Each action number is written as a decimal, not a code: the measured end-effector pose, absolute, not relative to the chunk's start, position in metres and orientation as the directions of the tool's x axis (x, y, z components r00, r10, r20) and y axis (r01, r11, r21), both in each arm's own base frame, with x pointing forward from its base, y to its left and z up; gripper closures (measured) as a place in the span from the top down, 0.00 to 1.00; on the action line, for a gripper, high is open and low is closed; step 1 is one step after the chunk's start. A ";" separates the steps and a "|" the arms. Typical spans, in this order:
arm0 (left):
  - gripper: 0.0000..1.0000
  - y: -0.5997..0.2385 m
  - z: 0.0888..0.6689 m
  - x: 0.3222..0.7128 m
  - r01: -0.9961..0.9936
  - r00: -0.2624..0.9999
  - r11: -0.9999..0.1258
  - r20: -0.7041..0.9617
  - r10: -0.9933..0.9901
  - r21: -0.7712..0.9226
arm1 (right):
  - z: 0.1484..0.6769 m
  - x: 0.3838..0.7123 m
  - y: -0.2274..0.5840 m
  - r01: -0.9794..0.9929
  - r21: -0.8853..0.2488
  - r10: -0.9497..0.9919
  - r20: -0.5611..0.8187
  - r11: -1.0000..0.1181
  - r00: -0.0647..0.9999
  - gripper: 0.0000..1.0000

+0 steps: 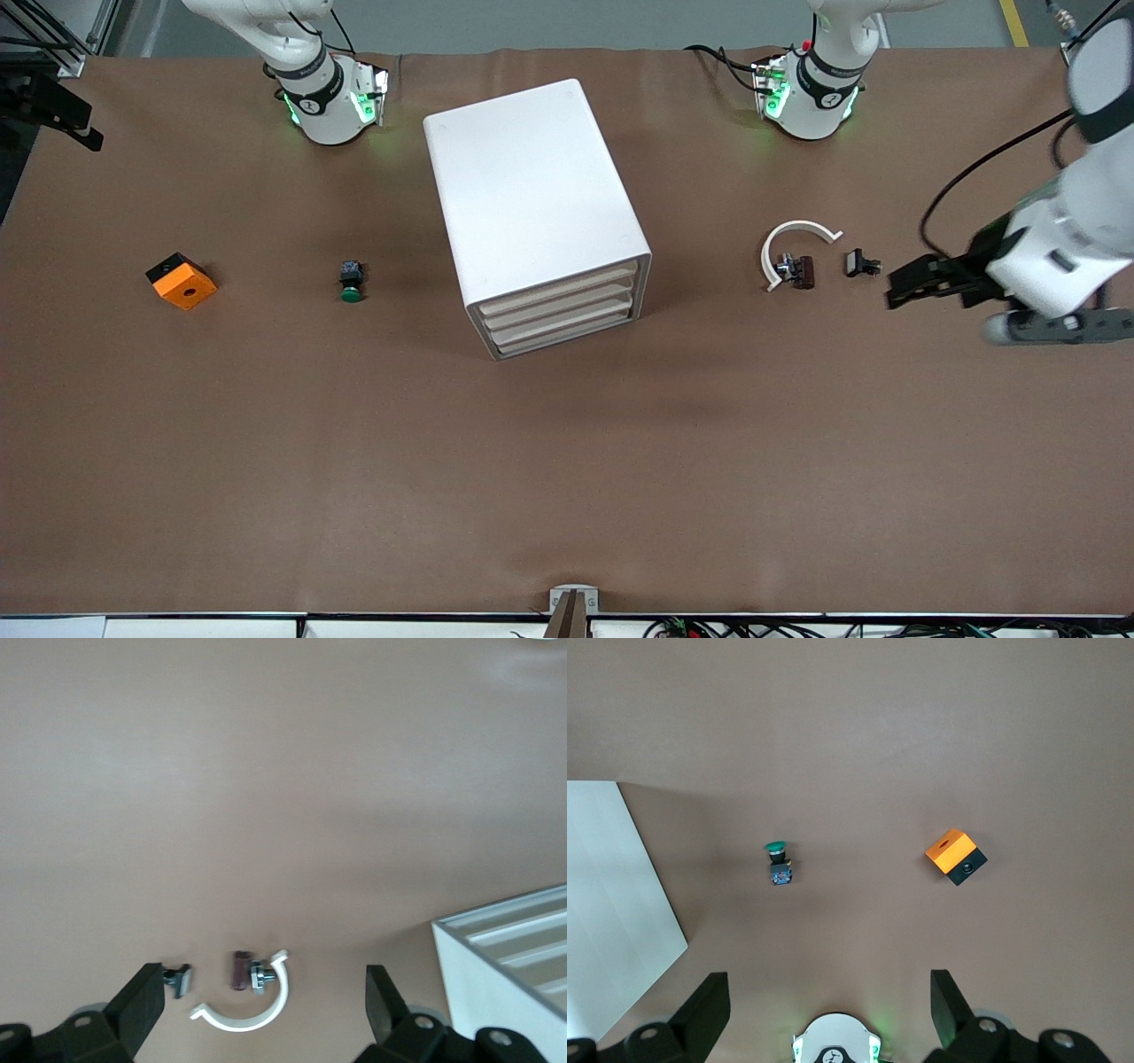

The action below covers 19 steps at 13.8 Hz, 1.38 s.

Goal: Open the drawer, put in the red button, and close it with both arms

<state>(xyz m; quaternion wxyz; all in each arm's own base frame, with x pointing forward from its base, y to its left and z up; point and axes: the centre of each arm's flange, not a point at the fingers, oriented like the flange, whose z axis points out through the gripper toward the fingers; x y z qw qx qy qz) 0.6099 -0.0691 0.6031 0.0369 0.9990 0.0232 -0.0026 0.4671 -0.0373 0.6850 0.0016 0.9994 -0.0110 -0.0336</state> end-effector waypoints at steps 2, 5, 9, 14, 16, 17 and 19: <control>1.00 -0.039 0.617 0.596 0.025 1.000 -0.999 0.015 0.025 0.044 | 0.685 0.467 -0.035 -0.017 0.004 -0.017 -0.064 -1.000 0.998 1.00; 1.00 0.000 0.631 0.570 -0.031 0.999 -0.999 0.034 -0.030 0.016 | 0.685 0.468 -0.034 -0.014 0.004 -0.014 -0.059 -1.000 0.998 1.00; 1.00 0.007 0.651 0.544 -0.060 0.996 -0.998 0.062 -0.061 -0.009 | 0.685 0.468 -0.037 -0.021 0.002 -0.021 -0.060 -1.000 0.998 1.00; 1.00 0.026 0.628 0.558 -0.048 0.998 -0.999 0.035 -0.047 0.002 | 0.685 0.468 -0.037 -0.020 0.003 -0.020 -0.056 -1.000 0.998 1.00; 1.00 0.031 0.621 0.564 -0.048 0.998 -0.999 0.029 -0.048 0.007 | 0.686 0.469 -0.037 -0.019 0.003 -0.019 -0.053 -1.000 0.998 1.00; 1.00 0.028 0.622 0.565 -0.054 0.998 -0.999 0.034 -0.053 0.008 | 0.686 0.469 -0.037 -0.019 0.003 -0.019 -0.053 -1.000 0.998 1.00; 1.00 0.020 0.632 0.566 -0.069 0.996 -0.998 0.055 -0.068 0.006 | 0.686 0.469 -0.036 -0.018 0.003 -0.018 -0.052 -1.000 0.998 1.00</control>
